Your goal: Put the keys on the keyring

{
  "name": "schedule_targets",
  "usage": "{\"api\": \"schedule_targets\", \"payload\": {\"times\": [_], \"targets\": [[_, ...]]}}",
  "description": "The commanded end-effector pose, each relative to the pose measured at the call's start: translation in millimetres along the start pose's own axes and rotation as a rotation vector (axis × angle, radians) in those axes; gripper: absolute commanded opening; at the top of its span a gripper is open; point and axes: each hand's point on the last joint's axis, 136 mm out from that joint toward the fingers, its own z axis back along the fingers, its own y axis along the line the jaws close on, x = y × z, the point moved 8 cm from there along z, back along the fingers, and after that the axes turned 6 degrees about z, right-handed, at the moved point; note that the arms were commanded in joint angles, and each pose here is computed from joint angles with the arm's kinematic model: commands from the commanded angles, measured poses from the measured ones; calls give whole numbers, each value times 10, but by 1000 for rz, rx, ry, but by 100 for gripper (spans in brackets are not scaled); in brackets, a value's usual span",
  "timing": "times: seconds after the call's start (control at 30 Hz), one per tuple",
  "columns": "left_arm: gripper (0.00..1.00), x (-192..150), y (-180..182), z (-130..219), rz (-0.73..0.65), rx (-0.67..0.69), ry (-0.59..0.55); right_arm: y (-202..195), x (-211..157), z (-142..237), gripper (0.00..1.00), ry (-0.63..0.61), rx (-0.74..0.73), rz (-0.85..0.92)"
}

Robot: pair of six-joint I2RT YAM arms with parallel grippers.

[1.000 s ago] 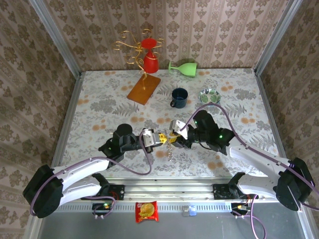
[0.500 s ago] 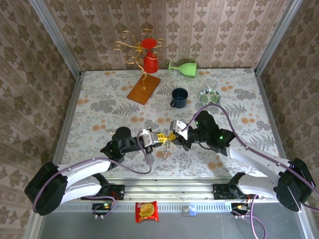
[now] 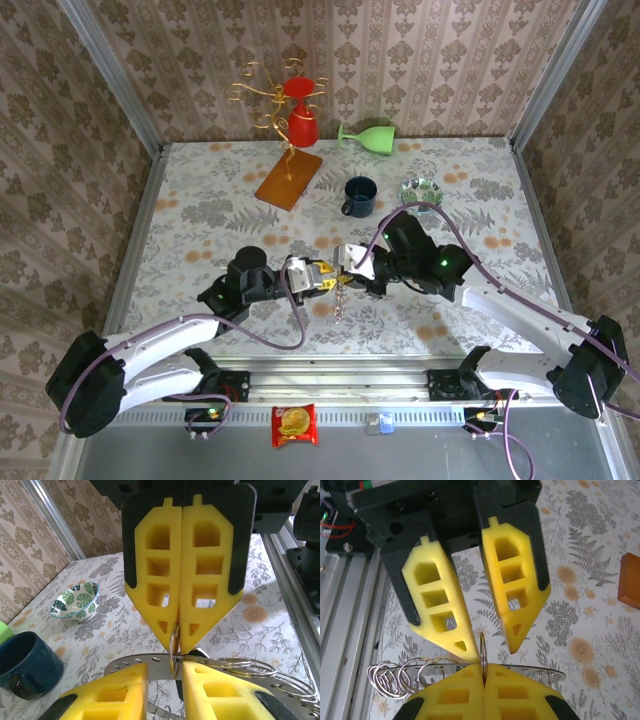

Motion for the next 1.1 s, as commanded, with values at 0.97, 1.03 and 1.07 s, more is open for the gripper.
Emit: {"api": "schedule_targets", "payload": {"times": [0.97, 1.03, 1.07], "targets": [[0, 144, -71, 54, 33, -91, -177, 5, -50, 162, 33, -280, -19, -133], [0, 144, -71, 50, 42, -93, -185, 3, -59, 147, 33, -278, -17, -139], [0, 148, -69, 47, 43, -97, -190, -3, -62, 140, 33, -278, -19, -140]]}}
